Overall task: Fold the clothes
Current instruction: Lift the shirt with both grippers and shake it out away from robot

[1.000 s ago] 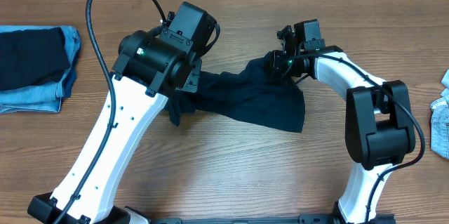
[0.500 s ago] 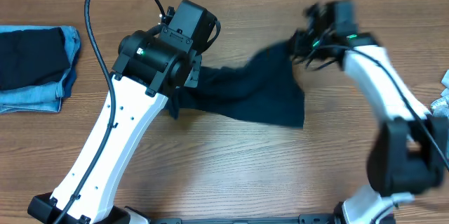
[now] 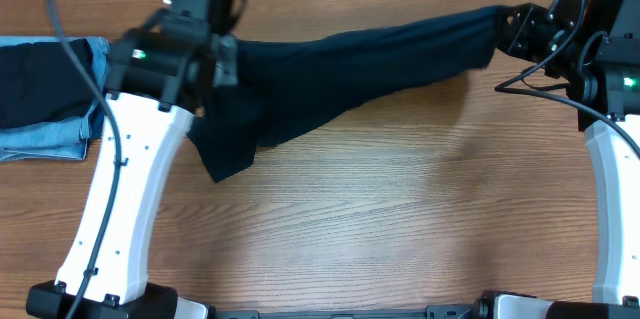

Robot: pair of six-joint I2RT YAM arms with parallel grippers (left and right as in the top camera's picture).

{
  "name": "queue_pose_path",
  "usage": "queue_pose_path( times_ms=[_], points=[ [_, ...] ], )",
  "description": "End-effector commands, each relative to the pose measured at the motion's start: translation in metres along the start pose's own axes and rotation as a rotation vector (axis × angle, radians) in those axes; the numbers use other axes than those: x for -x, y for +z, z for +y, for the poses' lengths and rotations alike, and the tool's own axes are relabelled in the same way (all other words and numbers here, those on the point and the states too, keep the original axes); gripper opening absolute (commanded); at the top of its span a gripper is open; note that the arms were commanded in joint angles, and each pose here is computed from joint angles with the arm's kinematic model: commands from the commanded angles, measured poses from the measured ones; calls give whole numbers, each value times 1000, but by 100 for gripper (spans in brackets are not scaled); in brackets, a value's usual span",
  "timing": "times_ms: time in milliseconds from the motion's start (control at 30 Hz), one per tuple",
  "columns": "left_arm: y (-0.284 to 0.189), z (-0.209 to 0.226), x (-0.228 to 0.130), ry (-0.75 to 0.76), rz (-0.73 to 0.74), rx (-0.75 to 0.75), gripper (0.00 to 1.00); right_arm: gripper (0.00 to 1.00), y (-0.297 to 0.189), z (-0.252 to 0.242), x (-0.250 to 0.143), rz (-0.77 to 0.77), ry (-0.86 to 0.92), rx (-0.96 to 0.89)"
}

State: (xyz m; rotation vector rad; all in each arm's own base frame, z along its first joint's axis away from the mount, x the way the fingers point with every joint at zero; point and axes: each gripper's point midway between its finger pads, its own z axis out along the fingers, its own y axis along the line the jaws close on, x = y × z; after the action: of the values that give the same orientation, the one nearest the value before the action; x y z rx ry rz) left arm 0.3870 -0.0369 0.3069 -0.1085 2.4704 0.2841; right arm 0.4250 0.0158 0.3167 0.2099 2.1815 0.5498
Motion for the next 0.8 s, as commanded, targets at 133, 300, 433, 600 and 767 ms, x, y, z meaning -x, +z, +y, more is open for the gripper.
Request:
queue_pose_path(
  times_ms=[133, 300, 433, 600, 767],
  points=[
    [-4, -1, 52, -133, -165, -254, 6, 4, -4, -10, 15, -61, -12, -57],
    [-8, -6, 86, -137, -291, -327, 5, 4, -3, -5, 33, -129, -42, -33],
    [-2, -18, 111, -109, -376, -375, 4, 4, 6, -5, 53, -201, -72, -17],
    [8, -29, 154, -118, -529, -417, 5, 4, 28, -7, 79, -298, -65, 18],
    [-3, -23, 206, -162, -693, -469, 6, 4, 44, -10, 107, -412, -79, 47]
  ],
)
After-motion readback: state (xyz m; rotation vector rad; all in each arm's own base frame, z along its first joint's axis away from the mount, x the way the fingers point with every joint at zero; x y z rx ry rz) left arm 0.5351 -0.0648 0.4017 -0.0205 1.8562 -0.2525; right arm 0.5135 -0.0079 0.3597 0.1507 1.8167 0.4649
